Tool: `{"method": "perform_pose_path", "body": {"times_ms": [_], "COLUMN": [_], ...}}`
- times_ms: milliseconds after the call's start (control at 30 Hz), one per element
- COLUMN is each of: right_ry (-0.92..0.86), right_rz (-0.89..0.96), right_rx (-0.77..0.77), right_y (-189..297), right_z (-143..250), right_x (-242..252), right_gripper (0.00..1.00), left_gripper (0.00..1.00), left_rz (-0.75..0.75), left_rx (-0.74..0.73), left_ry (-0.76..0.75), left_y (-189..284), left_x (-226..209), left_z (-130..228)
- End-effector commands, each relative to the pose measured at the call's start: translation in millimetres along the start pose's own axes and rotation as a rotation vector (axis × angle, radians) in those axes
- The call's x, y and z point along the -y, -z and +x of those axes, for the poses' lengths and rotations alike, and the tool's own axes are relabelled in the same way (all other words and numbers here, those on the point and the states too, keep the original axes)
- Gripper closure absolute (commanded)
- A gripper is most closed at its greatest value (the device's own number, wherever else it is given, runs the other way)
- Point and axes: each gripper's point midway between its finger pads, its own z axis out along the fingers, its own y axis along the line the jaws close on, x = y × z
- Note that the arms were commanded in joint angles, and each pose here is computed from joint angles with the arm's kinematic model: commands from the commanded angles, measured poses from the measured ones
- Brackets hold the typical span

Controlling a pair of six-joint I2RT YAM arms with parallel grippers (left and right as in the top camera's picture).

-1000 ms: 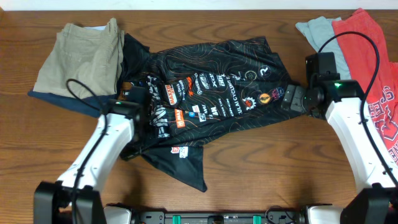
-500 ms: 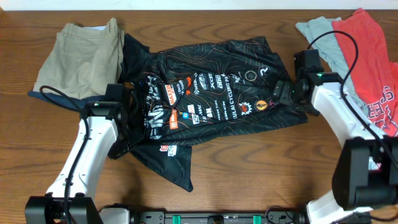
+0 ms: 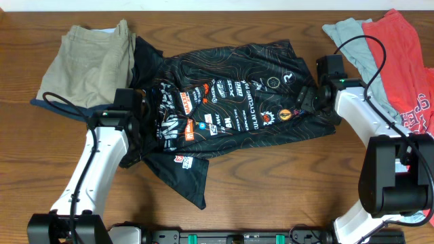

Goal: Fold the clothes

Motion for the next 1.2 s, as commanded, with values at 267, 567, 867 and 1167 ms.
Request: {"method": "perform_pose_path", "body": {"times_ms": [267, 567, 867, 1167], "right_ry": [-0.057, -0.068, -0.083, -0.087], "right_rz": [0.097, 0.124, 0.125, 0.11], "right_rx": [0.026, 0.007, 0.023, 0.048], "right_y": [-3, -5, -21, -22], "right_z": [-4, 4, 13, 8], "right_x": [21, 27, 32, 30], "right_gripper": [0.17, 0.21, 0.24, 0.58], "left_gripper": [0.94, 0.94, 0.94, 0.94], "left_rz": [0.02, 0.02, 0.02, 0.02], "left_rx": [0.064, 0.064, 0.064, 0.063], "left_ry": [-0.004, -0.004, -0.004, -0.004], "left_y": [6, 6, 6, 6], "left_x": [5, 4, 5, 5], "left_z": [-15, -15, -15, -15]}}
